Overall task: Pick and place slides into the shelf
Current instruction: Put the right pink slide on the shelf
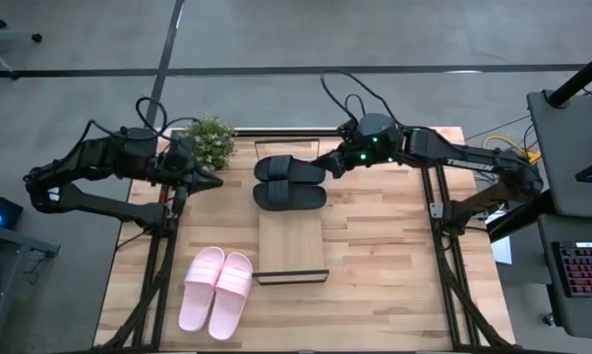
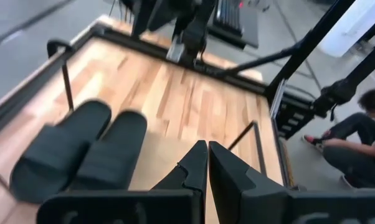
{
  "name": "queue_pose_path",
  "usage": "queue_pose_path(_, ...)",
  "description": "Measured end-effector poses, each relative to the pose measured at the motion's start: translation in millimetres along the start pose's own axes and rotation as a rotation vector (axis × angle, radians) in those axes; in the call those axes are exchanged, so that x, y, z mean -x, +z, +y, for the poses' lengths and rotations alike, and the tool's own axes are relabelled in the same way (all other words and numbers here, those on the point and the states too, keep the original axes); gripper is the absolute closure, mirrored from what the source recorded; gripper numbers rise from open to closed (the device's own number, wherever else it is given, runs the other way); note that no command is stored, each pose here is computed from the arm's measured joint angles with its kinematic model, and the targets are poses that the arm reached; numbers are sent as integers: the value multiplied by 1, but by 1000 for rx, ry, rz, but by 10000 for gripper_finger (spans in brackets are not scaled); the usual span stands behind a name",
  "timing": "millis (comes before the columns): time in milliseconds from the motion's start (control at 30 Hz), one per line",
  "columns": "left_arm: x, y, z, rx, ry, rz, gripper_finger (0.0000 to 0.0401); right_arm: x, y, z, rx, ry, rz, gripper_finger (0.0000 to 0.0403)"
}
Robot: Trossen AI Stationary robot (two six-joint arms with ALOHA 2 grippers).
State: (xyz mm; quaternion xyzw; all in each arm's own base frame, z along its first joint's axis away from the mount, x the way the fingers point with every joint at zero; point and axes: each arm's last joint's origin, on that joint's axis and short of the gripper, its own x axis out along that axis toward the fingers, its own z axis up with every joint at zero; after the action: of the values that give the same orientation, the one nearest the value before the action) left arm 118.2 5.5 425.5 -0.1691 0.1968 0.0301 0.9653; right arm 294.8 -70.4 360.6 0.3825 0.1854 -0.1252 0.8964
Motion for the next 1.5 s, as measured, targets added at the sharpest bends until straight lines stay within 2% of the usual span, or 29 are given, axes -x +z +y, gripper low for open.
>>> queue_pose_path(333, 0, -8, 5, 166, 78, 1, 401, 3, -12, 16, 81, 49, 27, 251)
queue_pose_path(567, -1, -46, 19, 323, 148, 3, 401, 10, -17, 22, 154, 65, 44, 252)
queue_pose_path(867, -5, -75, 31, 449, 43, -280, 401, 12, -18, 21, 170, 53, 58, 255)
queue_pose_path(1033, -2, -88, 34, 563, -4, -301, 401, 12, -18, 21, 143, 23, 35, 253)
queue_pose_path(1333, 6, -86, 32, 583, -55, -322, 401, 11, -17, 20, 104, -11, -3, 259)
queue_pose_path(1500, 5, -81, 29, 534, -112, -335, 401, 11, -16, 20, 81, -26, -19, 259)
